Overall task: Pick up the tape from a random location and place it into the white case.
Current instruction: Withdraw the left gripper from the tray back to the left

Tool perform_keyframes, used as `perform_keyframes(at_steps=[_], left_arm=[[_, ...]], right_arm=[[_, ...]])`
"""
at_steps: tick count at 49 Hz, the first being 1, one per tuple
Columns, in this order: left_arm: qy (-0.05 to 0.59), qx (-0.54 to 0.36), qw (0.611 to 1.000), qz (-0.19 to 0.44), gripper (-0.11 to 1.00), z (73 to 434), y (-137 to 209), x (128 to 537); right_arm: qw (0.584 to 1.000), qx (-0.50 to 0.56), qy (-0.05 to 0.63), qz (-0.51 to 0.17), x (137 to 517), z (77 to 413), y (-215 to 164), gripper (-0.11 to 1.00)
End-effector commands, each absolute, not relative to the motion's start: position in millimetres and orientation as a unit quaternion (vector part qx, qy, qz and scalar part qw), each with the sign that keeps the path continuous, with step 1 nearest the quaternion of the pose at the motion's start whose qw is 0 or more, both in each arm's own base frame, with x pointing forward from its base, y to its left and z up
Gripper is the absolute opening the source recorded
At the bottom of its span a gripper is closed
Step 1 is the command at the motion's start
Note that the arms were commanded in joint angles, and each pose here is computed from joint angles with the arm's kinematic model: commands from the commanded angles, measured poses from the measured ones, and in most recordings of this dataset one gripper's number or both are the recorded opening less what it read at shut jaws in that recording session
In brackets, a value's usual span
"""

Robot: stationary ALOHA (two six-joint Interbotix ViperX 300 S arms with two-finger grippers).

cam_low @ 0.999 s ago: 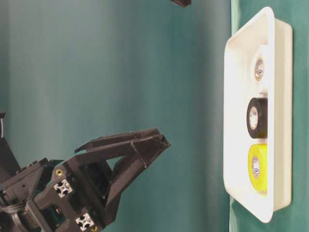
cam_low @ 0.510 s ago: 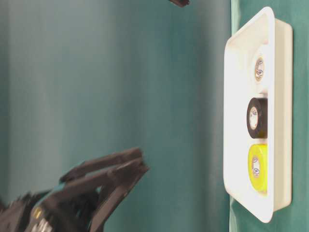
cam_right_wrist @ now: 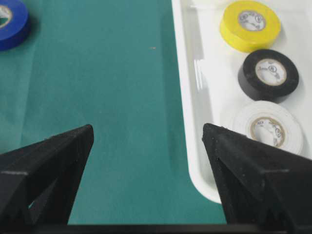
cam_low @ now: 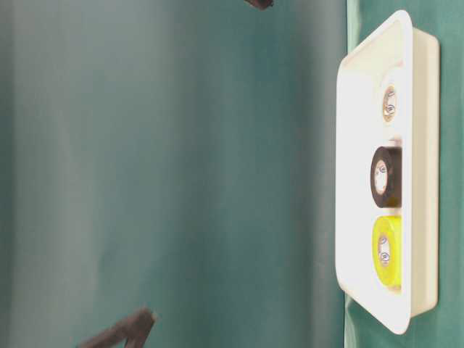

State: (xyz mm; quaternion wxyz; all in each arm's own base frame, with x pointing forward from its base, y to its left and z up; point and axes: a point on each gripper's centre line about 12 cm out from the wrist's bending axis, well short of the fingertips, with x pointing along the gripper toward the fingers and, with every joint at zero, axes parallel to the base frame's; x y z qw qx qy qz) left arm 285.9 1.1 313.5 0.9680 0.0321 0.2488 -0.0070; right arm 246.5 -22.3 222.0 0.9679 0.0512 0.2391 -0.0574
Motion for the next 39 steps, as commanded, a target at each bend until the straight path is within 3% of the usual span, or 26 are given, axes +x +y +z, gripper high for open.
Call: perform_keyframes(at_steps=[1, 39], left_arm=[[0.22, 0.03, 0.975, -0.007, 0.99, 323.5, 0.5, 275.7], [0.139, 0.033, 0.99, -0.016, 0.99, 278.3, -5.8, 253.3]], right_arm=[[0.972, 0.049, 0.223, -0.056, 249.5, 232.1, -22.8, 0.89], [0.981, 0.038, 0.185, -0.04, 252.0, 236.3, -19.7, 0.89]])
